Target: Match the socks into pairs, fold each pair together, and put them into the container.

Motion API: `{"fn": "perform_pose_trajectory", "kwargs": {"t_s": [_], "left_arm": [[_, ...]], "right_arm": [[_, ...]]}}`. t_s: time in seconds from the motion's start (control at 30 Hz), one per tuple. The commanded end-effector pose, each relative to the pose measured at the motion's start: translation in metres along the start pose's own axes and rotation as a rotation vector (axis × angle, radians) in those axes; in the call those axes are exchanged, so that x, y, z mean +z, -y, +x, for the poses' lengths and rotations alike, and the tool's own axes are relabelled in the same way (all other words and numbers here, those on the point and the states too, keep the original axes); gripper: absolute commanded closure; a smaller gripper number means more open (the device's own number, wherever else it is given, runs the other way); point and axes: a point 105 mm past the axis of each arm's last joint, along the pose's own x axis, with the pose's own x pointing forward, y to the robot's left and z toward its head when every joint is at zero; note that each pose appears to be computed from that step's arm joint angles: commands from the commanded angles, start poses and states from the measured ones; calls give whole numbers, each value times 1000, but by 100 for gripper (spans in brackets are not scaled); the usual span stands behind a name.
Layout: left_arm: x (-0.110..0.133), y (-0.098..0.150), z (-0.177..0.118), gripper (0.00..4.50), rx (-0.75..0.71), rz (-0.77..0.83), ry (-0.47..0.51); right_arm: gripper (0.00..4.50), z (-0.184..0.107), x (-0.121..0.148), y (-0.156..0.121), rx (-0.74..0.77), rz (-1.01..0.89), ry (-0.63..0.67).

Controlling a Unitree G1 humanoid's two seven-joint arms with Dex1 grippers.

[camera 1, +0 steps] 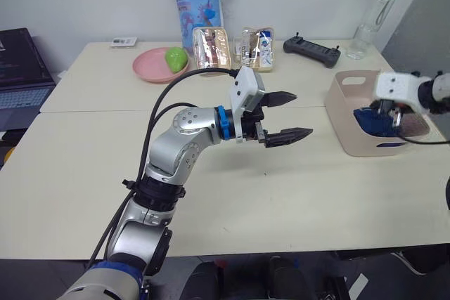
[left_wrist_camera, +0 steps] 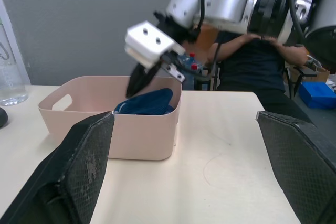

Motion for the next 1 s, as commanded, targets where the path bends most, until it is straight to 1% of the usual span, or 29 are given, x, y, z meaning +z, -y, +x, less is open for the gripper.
{"fn": "perform_pose_trajectory", "kwargs": {"t_s": [0.03,0.2,0.3,0.4,0.53,0.57,0.6,0.63,0.7,0.73,0.77,0.8,0.87,0.9,0.97,1.0], "left_arm": [[8,9,5,0,-30,43,12],[6,9,4,0,-29,45,5],[6,8,2,0,-22,48,-2],[6,6,-3,0,-12,45,-9],[0,2,-18,0,-3,41,-49],[-1,-2,-23,0,18,44,-56],[-2,-7,-29,0,45,47,-63],[-4,-13,-38,0,81,53,-73],[-7,-27,-55,0,175,69,-84],[-9,-35,-64,0,236,78,-85],[-9,-48,-78,0,341,99,-79],[-12,-59,-93,0,436,99,-72],[-22,-68,-116,0,550,98,-86],[-29,-68,-123,0,580,97,-95],[-48,-63,-139,0,636,100,-132],[-54,-61,-145,0,654,101,-144]], "right_arm": [[446,6,-16,-5,-1,-46,-93],[446,13,-19,-6,-4,-41,-98],[446,2,-16,11,-90,-25,-84],[446,-13,-8,32,-189,-9,-46],[446,-34,15,58,-313,40,78],[419,-39,21,64,-350,43,109],[408,-43,29,70,-380,46,146],[386,-48,42,77,-428,52,218],[316,-57,68,88,-515,102,371],[281,-58,78,89,-538,123,434],[244,-57,94,86,-558,166,531],[212,-54,111,80,-571,201,635],[135,-45,130,58,-564,251,745],[97,-40,138,45,-540,270,791],[27,-27,156,16,-500,387,884],[2,-25,162,6,-486,442,918]]}}
